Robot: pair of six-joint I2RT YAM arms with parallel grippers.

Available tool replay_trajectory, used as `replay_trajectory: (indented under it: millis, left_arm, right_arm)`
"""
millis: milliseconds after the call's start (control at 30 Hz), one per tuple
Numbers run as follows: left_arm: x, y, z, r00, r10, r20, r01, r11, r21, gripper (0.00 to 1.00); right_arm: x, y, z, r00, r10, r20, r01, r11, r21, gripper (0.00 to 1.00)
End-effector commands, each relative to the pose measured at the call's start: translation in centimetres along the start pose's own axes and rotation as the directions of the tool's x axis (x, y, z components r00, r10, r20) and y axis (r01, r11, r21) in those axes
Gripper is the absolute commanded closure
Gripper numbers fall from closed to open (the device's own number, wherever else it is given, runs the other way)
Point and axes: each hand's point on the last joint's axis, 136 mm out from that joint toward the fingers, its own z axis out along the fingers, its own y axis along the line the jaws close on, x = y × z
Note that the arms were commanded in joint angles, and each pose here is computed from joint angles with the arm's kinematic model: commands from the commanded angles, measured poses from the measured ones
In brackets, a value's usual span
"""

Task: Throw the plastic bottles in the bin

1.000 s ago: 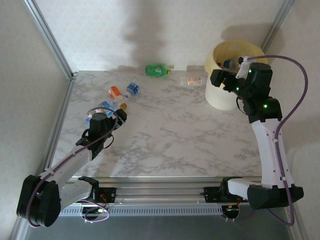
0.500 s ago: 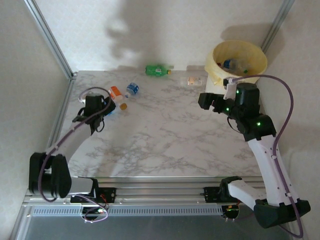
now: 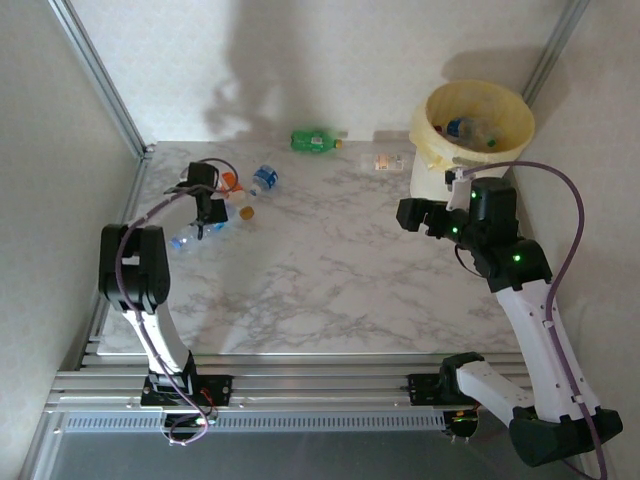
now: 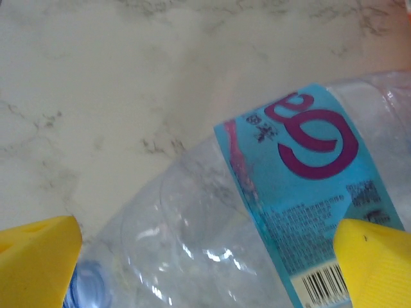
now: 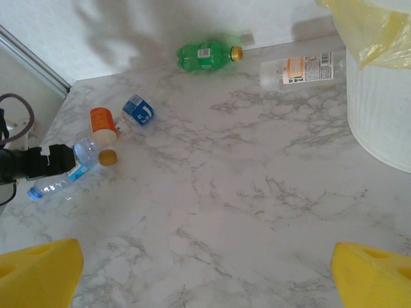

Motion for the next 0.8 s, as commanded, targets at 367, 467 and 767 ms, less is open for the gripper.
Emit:
replay_trajectory:
  millis: [367, 467, 767]
  left_arm:
    - [2.1, 0.0, 5.0, 0.979, 0.089, -0.183, -0.082, 0.996, 0.047, 0.01]
    - [2.6, -0.5, 5.2, 0.979, 0.068, -0.193, -0.051, 0.995, 0.091, 0.03]
    - [5.3, -0.8, 5.3, 0.969, 0.008, -0.245, 0.028, 0.99, 0.141, 0.21]
  right_arm:
    - [0.2, 1.2, -0.3, 1.0, -0.011, -0.011, 0.01, 0.999, -0.054, 0.01]
    - [-0.1, 1.3, -0.5, 1.0, -0.013, -0.004, 0.013, 0.999, -0.053, 0.01]
    - [-0.2, 1.4, -0.6, 1.0, -0.013, 0.001, 0.013, 0.998, -0.058, 0.01]
